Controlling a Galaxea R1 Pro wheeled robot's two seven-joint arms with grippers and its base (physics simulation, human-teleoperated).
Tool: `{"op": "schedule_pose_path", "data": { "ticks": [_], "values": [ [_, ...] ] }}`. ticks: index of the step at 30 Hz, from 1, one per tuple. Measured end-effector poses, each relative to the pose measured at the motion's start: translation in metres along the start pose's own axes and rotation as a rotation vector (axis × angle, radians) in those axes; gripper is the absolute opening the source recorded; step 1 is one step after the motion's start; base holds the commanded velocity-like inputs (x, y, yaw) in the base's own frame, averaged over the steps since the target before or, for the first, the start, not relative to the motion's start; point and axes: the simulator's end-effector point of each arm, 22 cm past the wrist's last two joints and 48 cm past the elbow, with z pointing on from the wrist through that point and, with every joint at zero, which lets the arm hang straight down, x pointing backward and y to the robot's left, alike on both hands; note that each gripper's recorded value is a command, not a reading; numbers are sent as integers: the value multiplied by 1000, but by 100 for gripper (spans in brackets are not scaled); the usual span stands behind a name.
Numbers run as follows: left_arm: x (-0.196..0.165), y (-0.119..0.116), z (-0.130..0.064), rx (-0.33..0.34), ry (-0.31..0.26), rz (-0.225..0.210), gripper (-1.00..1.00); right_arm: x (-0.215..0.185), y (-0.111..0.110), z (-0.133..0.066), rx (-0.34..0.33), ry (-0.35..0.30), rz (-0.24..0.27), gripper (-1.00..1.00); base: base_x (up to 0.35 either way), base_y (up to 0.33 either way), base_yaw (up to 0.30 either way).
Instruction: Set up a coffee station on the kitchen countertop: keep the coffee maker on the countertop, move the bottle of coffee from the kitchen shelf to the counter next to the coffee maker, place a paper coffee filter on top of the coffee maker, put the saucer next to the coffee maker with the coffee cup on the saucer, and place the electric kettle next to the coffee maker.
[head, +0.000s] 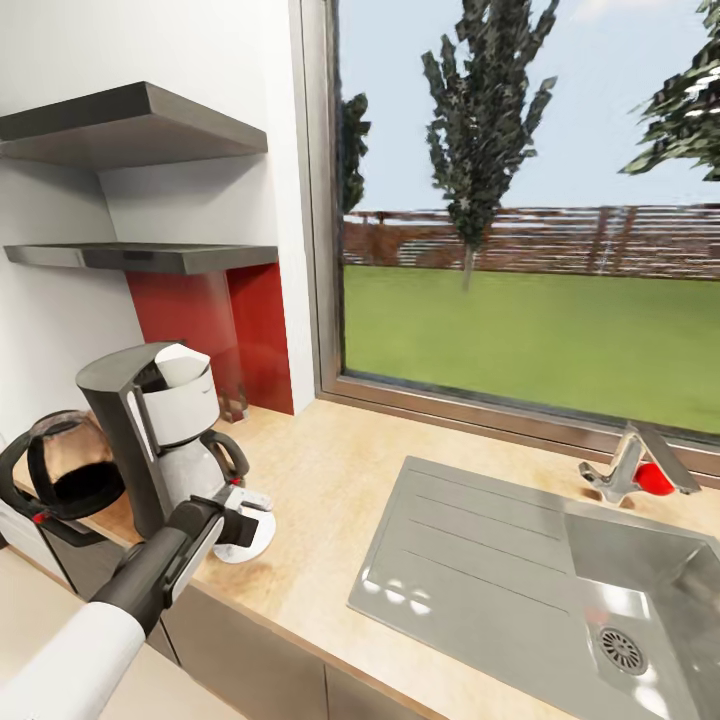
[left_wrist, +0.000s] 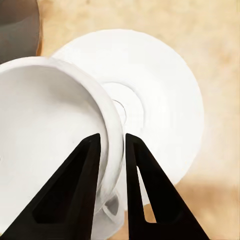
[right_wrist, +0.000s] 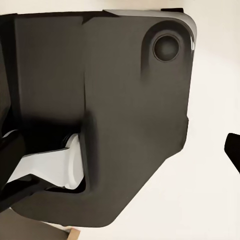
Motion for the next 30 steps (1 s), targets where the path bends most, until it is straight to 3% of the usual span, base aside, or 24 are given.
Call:
{"op": "schedule_pose_path", "data": {
  "ticks": [12,21,22,30],
  "values": [
    [4,9,2,-40,12,28,-100,0,0,0,0,0,0,100,52,0,-60],
    [1,0,1,-11,4,14,-100,0,0,0,0,1,0,100,0,0,-3],
    [0,-1,1,-6,3,11,100,0,0,0,0,1,0,100,0,0,0],
    [0,-1,0,-3,1,5,100,0,0,0,0,1,0,100,0,0,0]
  ]
}}
